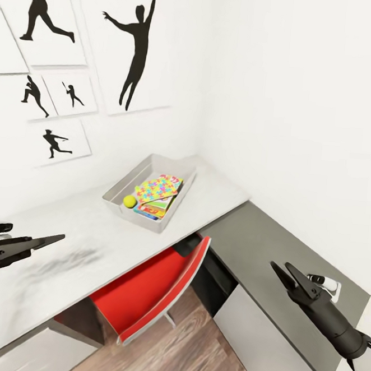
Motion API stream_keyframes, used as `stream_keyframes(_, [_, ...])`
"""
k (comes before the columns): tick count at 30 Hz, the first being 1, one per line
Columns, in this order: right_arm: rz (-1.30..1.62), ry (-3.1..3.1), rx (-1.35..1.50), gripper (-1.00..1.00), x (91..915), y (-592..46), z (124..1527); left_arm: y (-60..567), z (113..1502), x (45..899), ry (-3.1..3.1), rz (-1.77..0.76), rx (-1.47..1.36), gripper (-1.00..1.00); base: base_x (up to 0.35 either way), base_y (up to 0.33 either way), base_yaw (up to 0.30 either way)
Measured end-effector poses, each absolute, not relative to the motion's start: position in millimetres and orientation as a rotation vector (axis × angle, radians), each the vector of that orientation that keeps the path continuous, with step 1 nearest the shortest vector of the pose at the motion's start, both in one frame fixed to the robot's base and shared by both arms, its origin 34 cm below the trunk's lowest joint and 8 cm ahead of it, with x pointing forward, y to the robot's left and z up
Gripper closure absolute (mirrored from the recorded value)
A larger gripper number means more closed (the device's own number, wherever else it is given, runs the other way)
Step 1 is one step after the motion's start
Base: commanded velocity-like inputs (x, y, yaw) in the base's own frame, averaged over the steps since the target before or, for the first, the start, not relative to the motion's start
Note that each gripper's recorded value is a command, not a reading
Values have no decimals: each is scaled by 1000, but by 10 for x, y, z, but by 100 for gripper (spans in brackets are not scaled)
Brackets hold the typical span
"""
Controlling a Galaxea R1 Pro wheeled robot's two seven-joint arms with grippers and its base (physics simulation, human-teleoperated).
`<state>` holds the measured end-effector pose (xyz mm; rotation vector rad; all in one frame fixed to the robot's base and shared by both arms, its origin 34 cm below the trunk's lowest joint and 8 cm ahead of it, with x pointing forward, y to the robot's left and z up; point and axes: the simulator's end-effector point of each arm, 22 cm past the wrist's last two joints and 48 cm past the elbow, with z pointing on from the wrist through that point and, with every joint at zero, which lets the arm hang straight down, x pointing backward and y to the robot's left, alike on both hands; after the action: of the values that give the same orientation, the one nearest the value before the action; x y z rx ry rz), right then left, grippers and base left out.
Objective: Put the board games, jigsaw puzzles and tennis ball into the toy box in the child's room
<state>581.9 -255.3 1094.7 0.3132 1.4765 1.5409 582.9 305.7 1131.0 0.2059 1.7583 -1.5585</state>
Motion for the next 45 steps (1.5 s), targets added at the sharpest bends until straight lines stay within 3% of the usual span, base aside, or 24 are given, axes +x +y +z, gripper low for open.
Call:
stream_keyframes(20, [1540, 1453, 287, -100, 5788, -2549, 11089, 3151, 11527, 5780, 1707, -1538, 221, -100, -1, 0, -154])
stream_keyframes(45, [1537, 1421, 255, -100, 5744, -2550, 11273, 3157, 11686, 5698, 1682, -1525, 244, -100, 0, 0, -60])
